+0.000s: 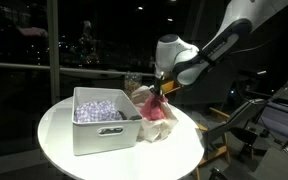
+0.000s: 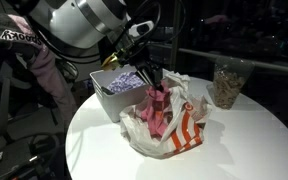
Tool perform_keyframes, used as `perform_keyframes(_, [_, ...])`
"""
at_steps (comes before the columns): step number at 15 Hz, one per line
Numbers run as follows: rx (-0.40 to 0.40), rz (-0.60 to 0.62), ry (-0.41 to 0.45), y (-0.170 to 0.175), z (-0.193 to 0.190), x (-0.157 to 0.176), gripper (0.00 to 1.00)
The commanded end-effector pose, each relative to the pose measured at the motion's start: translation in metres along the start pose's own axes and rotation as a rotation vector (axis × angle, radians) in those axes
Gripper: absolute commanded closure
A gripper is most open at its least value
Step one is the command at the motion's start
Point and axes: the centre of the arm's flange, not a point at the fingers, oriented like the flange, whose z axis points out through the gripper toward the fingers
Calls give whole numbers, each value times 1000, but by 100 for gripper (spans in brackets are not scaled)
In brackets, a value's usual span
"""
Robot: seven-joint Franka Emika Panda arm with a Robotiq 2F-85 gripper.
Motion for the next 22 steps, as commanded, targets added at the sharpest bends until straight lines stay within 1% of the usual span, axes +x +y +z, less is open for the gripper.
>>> perform_keyframes(1, [-9, -15, 41, -20, 48, 20, 92])
perform_keyframes(2, [-15, -18, 34, -21, 58, 23, 92])
perform_keyframes(3, [-10, -30, 17, -23, 66, 24, 84])
perform_keyframes(4, [30, -64, -51, -23, 66, 24, 64])
perform_keyframes(5, [46, -70, -71, -23, 67, 24, 59])
perform_keyframes(8, [84, -69, -140, -15, 48, 25, 34])
perform_keyframes(10, [90, -72, -133, -7, 26, 30, 21])
perform_keyframes(11, [83, -84, -109, -5, 11, 34, 12])
perform_keyframes(12, [88, -98, -93, -5, -4, 38, 6])
perform_keyframes(13, [111, -121, -80, -10, -20, 42, 0])
perform_keyframes(14, [134, -132, -60, -16, -32, 46, 0])
perform_keyframes(16, [229, -188, -21, -42, -56, 54, 0])
perform_keyframes(18, [269, -252, 25, -80, -71, 61, 0])
perform_keyframes(22, [354, -356, 86, -152, -92, 75, 0])
